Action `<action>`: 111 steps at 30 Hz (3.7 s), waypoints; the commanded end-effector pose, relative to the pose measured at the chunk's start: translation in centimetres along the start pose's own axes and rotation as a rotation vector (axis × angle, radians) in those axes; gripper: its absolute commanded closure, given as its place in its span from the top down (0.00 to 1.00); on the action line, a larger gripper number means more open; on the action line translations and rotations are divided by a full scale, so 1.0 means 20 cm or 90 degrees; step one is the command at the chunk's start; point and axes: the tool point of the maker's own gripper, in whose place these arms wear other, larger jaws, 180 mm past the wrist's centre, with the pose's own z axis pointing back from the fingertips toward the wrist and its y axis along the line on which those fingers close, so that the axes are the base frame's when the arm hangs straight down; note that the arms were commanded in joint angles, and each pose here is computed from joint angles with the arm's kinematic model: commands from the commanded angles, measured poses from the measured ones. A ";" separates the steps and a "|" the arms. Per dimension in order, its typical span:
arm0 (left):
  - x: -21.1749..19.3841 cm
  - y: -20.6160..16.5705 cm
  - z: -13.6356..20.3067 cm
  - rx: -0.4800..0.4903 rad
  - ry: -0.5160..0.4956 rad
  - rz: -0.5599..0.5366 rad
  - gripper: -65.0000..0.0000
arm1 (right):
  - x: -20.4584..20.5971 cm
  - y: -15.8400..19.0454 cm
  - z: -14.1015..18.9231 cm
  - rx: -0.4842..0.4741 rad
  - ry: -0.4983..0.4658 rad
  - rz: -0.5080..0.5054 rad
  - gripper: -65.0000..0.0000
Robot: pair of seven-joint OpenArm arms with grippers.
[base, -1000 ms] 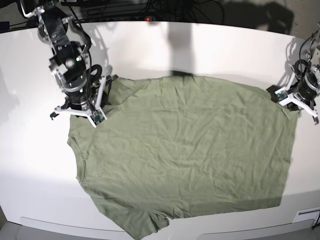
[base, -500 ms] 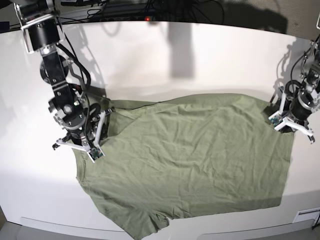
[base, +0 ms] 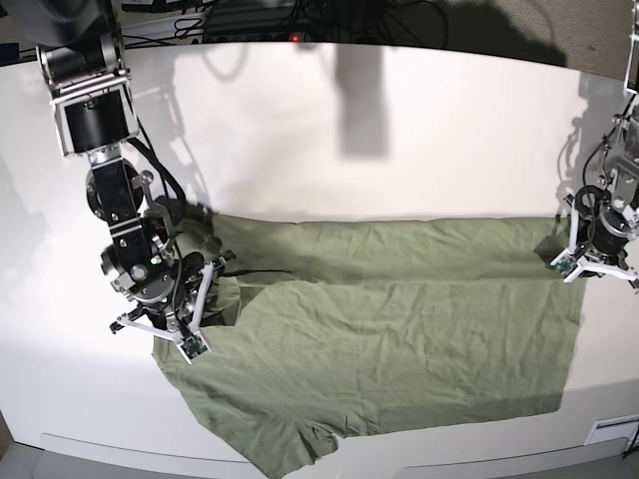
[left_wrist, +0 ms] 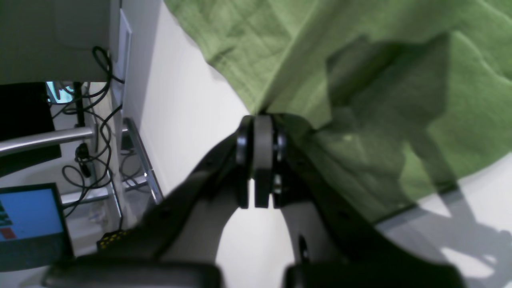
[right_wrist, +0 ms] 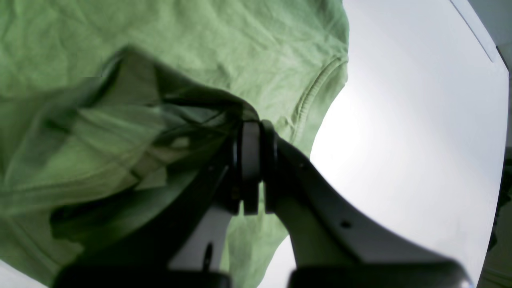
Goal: Fold the T-shirt properly
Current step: 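Lift the shoulder edge and pull it over the shirt toward the hem, then open both grippers to release the folded shoulder edge, then regrasp the shirt fabric near the fold with both grippers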
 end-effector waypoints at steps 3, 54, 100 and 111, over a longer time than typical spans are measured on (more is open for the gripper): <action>0.02 0.13 0.01 0.038 -0.013 -0.004 0.00 | 0.12 -0.06 0.02 -0.002 -0.050 0.011 0.00; 0.10 0.09 -0.05 0.137 -0.089 0.141 0.43 | 0.21 -0.06 -0.01 -0.019 -0.149 -0.018 0.45; 0.07 0.06 -0.05 0.130 -0.076 0.141 0.43 | 0.06 0.30 0.04 0.211 -0.071 -0.235 0.45; 0.07 0.06 -0.05 0.131 -0.077 0.141 0.43 | 0.02 0.27 -0.10 0.212 -0.040 -0.280 0.45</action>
